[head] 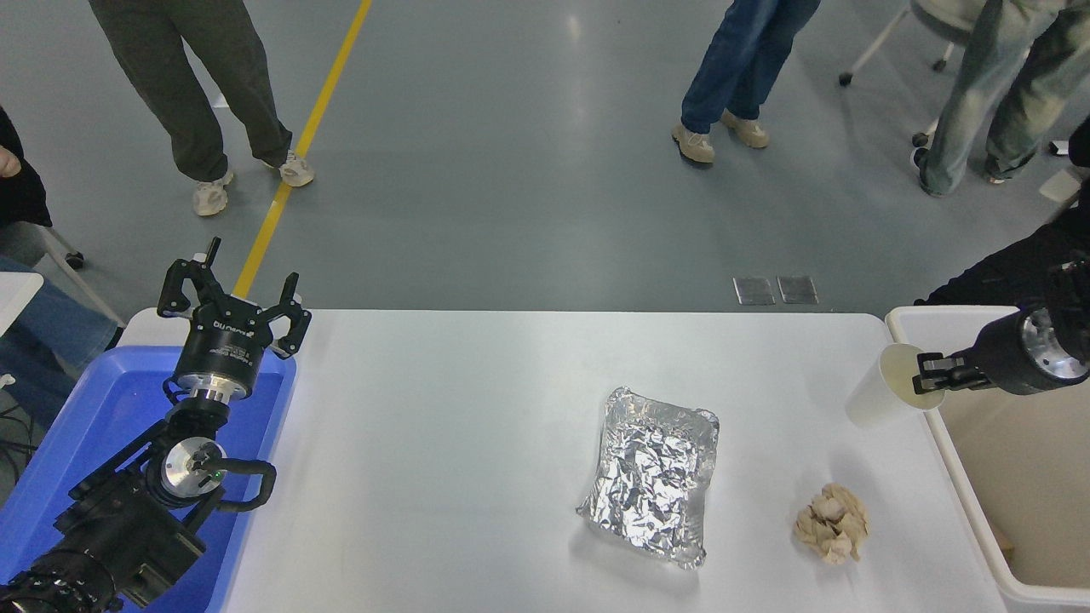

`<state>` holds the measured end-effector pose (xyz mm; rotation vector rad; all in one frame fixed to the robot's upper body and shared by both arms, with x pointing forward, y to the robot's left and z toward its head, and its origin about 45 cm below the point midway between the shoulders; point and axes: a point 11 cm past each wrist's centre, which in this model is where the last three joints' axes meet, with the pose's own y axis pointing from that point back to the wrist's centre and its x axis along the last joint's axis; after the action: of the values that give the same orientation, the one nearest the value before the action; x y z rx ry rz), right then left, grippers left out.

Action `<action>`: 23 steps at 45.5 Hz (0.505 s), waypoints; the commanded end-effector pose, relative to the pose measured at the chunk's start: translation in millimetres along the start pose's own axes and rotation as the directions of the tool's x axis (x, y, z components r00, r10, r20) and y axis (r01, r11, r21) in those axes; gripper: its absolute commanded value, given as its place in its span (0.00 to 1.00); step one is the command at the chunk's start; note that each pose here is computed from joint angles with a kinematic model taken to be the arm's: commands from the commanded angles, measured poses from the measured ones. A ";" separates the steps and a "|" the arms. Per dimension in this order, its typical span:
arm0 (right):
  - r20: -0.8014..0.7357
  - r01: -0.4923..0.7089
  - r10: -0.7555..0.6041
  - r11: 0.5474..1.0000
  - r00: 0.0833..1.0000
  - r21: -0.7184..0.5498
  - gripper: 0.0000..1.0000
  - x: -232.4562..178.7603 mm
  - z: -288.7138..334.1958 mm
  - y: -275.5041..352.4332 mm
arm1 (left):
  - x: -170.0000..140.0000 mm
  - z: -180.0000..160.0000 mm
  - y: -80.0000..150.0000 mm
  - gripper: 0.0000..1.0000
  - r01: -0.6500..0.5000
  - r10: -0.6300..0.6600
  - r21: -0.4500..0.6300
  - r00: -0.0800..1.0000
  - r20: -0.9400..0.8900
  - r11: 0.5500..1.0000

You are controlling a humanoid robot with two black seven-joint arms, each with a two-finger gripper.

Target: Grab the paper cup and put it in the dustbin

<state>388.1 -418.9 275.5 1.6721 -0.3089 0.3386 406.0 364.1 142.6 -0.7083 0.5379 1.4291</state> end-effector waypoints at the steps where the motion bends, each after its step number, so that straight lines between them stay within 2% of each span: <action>1: -0.014 -0.085 0.086 0.994 0.996 0.073 0.00 43.5 -44.5 68.0 | 0.0 0.1 0.0 0.98 0.000 0.000 -0.001 1.000 0.000 1.000; 11: 0.000 -0.154 0.155 0.983 0.988 0.101 0.00 64.9 -58.4 124.6 | 0.2 0.1 0.0 0.98 -0.001 0.001 -0.001 1.000 0.000 1.000; 23: 0.001 -0.145 0.146 0.984 0.989 0.107 0.00 62.8 -61.8 128.7 | 0.0 0.1 0.0 0.98 0.000 0.000 -0.001 1.000 0.000 1.000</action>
<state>397.9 -379.5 406.2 1.7421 -0.4047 0.4665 406.0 364.3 142.6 -0.7085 0.5378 1.4298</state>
